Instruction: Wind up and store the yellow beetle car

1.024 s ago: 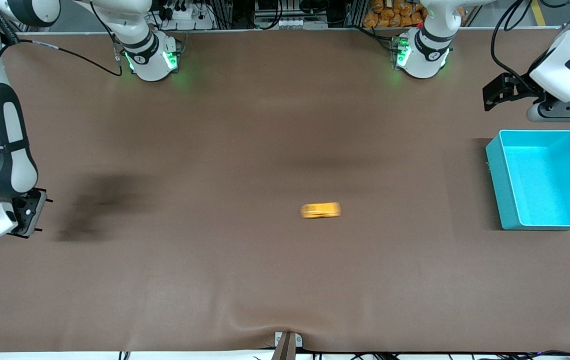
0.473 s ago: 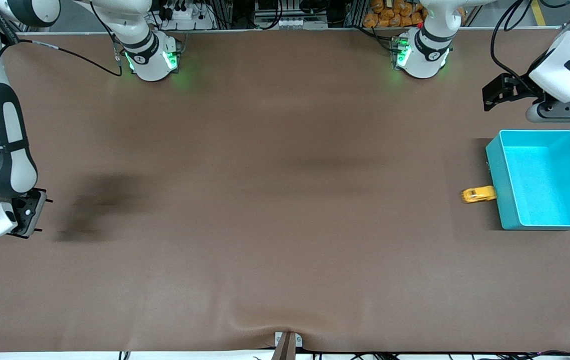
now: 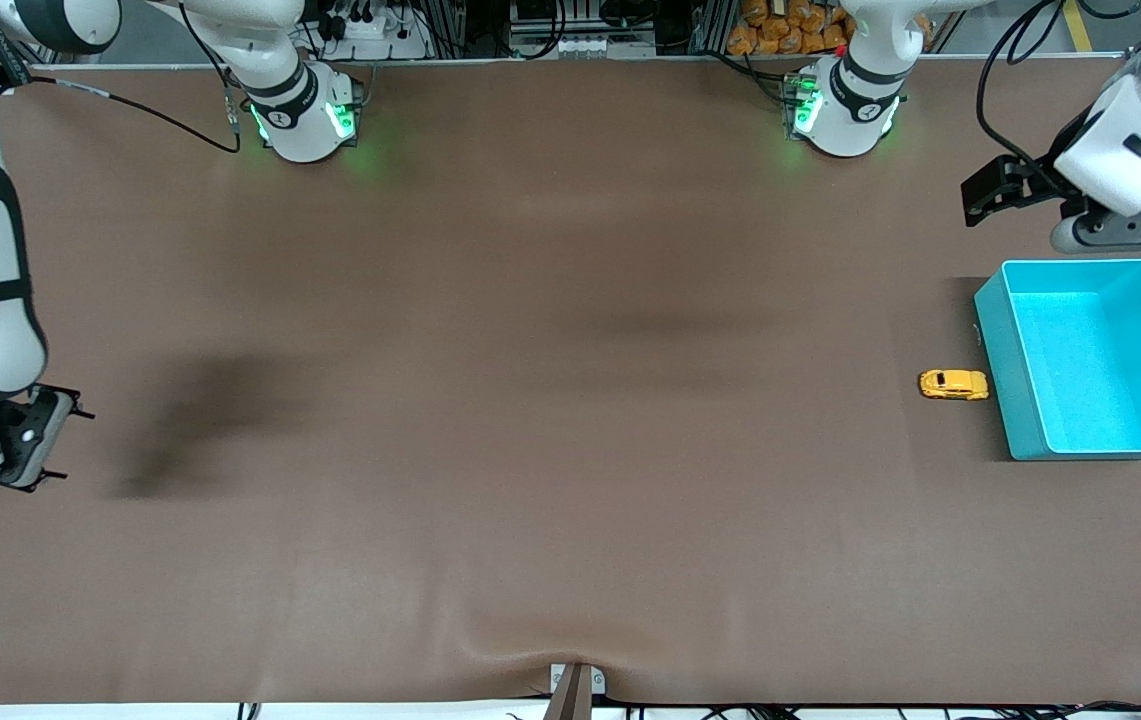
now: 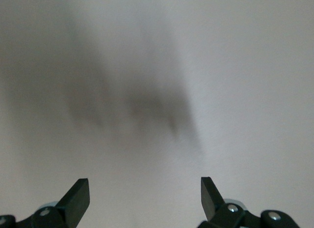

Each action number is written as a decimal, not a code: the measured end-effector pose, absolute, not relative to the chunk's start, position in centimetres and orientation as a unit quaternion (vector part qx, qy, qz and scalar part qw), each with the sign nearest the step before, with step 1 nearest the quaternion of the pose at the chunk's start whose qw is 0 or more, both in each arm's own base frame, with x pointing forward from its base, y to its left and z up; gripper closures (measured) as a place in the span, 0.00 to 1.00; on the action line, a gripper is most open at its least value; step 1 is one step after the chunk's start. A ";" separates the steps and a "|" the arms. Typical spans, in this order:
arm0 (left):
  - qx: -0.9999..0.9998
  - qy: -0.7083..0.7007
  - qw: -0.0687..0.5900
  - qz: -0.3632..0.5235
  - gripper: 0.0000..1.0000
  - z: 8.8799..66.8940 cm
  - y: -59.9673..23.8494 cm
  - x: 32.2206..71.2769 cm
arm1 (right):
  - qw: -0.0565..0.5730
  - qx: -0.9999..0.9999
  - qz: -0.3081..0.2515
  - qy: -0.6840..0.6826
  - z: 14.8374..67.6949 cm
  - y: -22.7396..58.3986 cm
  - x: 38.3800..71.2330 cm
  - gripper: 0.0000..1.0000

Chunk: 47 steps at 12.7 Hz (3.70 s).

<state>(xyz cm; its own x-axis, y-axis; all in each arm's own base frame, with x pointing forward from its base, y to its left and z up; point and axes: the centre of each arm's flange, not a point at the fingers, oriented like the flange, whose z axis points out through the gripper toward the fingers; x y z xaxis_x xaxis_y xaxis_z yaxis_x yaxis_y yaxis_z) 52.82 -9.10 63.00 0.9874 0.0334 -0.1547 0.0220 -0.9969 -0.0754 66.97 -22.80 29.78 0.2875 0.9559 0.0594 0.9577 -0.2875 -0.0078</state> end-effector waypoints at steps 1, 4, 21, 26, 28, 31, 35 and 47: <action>-0.995 -0.028 0.039 0.092 0.00 61.6 -8.9 53.2 | 0.017 -0.816 -0.036 -0.576 31.8 -22.4 67.9 0.00; -0.987 -0.074 0.072 0.124 0.00 55.3 -7.0 55.8 | 0.001 -0.854 -0.072 -0.515 37.9 -19.4 70.0 0.00; -0.869 -0.475 0.117 0.071 0.00 28.8 2.6 60.9 | 0.039 -0.993 -0.032 -0.109 56.6 -3.3 66.7 0.00; -0.798 -0.586 0.130 0.060 0.00 24.4 2.6 61.1 | 0.022 -0.996 -0.035 -0.081 59.1 -0.8 65.4 0.00; -0.791 -0.595 0.129 0.058 0.00 23.9 2.7 61.2 | 0.024 -0.997 -0.032 -0.066 59.8 -0.8 64.5 0.00; -0.785 -0.606 0.123 0.050 0.00 23.2 4.0 61.1 | 0.030 -0.998 -0.025 -0.056 60.4 -0.5 61.8 0.00; -0.783 -0.609 0.120 0.035 0.00 21.0 6.0 60.2 | 0.035 -0.999 -0.002 -0.034 61.3 0.5 59.2 0.00; -0.789 -0.597 0.140 0.038 0.00 18.4 7.8 58.1 | 0.018 -0.999 -0.014 -0.025 64.9 1.7 55.6 0.00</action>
<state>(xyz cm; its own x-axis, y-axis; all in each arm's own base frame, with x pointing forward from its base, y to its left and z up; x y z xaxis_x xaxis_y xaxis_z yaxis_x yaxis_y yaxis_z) 58.08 7.77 18.41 0.2839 0.9527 0.1079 0.9315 -0.2474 -0.2665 55.59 1.72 64.88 0.9983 0.0499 0.0293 0.0510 -0.9980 -0.0361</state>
